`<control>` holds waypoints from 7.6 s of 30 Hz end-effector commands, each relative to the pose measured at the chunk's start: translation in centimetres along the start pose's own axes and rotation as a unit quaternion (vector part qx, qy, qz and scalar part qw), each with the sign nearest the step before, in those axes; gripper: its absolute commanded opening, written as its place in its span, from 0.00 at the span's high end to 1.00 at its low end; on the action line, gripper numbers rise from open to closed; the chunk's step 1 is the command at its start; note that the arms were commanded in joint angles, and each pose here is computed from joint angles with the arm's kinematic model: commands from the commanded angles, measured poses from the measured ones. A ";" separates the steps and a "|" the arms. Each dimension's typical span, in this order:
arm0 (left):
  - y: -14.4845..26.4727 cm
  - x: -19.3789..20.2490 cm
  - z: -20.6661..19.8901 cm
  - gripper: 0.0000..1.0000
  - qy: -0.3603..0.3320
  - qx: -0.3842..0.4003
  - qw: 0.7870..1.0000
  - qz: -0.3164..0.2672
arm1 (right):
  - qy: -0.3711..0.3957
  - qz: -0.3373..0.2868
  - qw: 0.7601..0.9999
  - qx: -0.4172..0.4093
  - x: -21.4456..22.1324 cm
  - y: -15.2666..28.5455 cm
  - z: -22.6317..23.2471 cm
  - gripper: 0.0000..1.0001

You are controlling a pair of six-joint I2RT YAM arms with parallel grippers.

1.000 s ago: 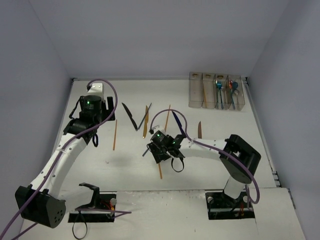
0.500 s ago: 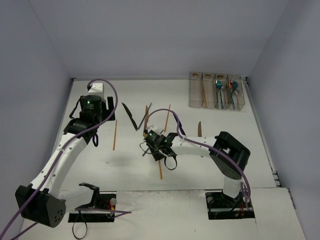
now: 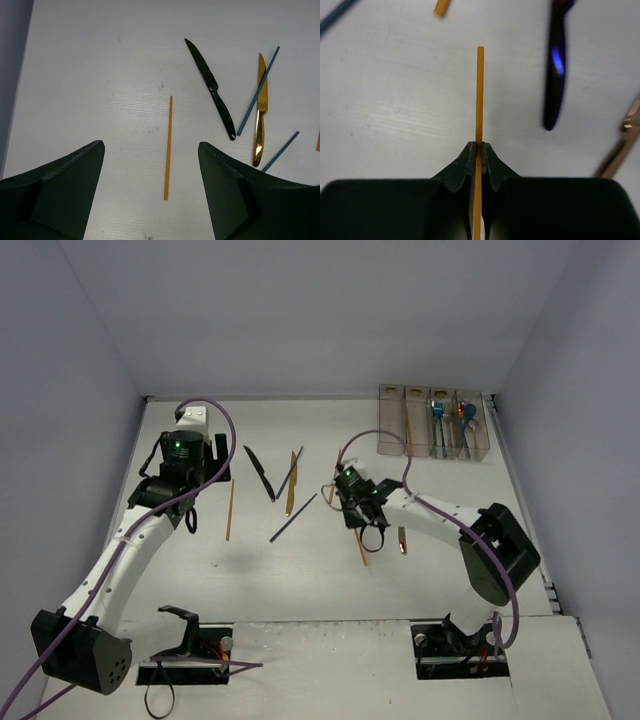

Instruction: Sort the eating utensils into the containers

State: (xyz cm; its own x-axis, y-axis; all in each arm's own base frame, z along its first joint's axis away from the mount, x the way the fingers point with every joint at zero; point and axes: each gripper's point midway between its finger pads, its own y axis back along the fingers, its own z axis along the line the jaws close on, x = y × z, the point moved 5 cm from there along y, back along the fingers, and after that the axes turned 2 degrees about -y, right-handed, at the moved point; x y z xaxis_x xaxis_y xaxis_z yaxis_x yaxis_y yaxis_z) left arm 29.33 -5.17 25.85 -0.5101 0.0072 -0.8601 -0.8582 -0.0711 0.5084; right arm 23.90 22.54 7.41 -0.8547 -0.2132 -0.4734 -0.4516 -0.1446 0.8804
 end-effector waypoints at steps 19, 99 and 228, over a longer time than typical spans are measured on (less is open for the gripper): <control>-0.5 -1.2 -1.1 0.27 0.003 0.038 0.999 -0.014 | -0.098 -0.279 0.948 0.117 -32.3 2.1 -24.7 1.00; -1.0 -0.8 -1.6 0.27 0.010 0.048 0.999 0.001 | -0.109 -0.149 0.977 0.108 -13.1 -7.0 -1.1 1.00; 0.5 -1.7 -0.8 0.22 -0.010 0.045 0.999 -0.029 | 0.013 -0.030 0.999 0.004 0.1 -3.1 4.9 1.00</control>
State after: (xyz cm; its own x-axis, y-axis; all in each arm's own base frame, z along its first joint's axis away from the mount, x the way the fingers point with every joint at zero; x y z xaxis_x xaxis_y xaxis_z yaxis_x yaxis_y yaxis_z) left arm 29.19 -6.10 25.61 -0.5245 0.0450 -0.8502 -0.8506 0.0165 0.5256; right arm 23.94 29.91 5.13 -0.7955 -0.2365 -0.5579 -0.5174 -0.2143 0.8285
